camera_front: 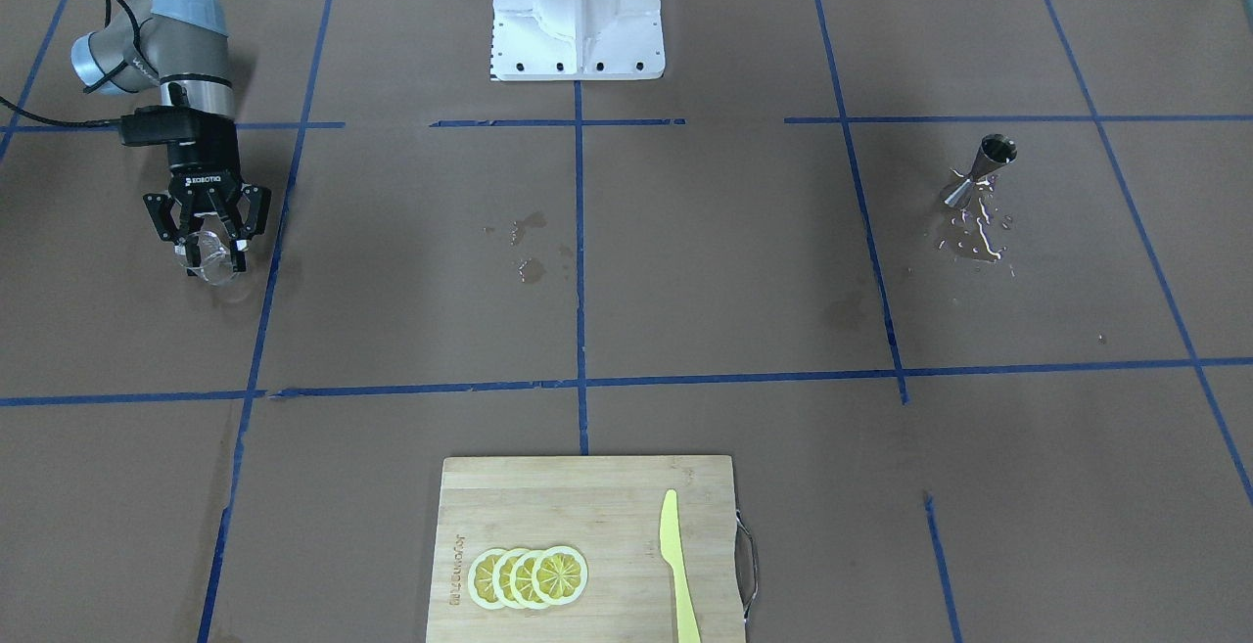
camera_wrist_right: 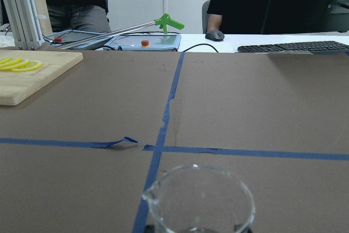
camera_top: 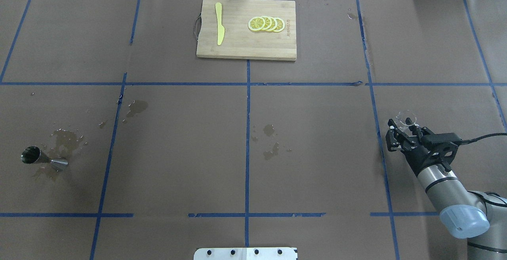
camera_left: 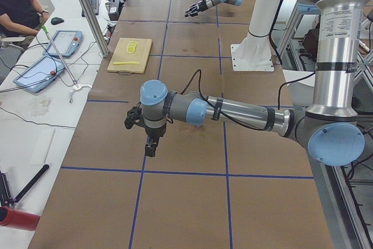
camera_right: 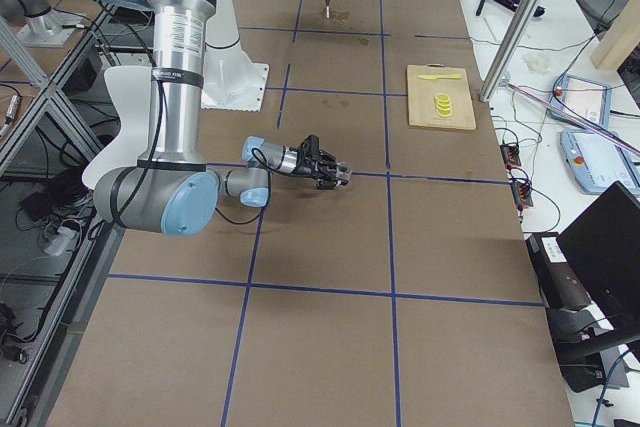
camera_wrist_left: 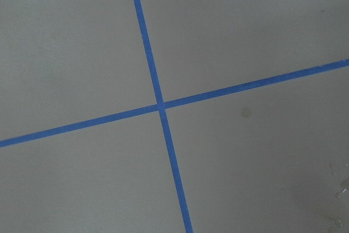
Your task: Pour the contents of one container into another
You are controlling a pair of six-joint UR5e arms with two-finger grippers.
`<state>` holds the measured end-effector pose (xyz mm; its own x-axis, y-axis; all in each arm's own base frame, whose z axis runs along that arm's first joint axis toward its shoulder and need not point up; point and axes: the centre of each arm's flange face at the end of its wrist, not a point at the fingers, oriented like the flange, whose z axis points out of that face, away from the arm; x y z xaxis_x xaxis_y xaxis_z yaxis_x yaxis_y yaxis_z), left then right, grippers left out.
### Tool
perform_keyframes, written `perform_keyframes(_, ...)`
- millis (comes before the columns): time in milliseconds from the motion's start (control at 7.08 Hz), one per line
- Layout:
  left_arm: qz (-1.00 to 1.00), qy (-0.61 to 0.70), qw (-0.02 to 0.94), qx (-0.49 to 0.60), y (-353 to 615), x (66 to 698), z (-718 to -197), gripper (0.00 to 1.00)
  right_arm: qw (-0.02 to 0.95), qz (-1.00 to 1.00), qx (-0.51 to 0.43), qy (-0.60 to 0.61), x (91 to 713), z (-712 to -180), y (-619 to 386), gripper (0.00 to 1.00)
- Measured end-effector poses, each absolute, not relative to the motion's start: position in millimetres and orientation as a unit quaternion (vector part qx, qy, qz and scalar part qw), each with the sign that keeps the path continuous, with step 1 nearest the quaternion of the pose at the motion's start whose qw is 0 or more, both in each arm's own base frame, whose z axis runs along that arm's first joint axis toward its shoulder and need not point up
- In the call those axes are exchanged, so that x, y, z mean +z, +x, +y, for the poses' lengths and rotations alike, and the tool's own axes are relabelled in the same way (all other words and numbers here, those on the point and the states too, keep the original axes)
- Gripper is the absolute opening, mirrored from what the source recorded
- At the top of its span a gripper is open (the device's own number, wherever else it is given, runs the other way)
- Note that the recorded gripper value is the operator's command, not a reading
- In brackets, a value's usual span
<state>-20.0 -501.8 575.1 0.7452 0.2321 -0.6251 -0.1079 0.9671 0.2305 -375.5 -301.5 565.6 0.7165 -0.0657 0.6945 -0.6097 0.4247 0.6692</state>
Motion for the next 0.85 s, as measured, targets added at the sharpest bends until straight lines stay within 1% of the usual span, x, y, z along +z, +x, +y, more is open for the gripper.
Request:
perform_keyframes(424,0.344,0.092,0.930,0.094,-19,573,-501,1.00,0.767,-0.346,0.173,0.512,558,-286,-400,0.17)
perform_keyframes(565,0.344,0.093,0.929,0.094,-19,572,-501,1.00,0.766,-0.348,0.172,0.512,557,-282,-404,0.35)
perform_keyframes(707,0.344,0.094,0.929,0.095,-19,572,-501,1.00,0.765,-0.349,0.171,0.513,556,-279,-407,0.49)
perform_keyframes(848,0.344,0.094,0.929,0.095,-19,572,-501,1.00,0.765,-0.349,0.170,0.514,557,-277,-408,0.57)
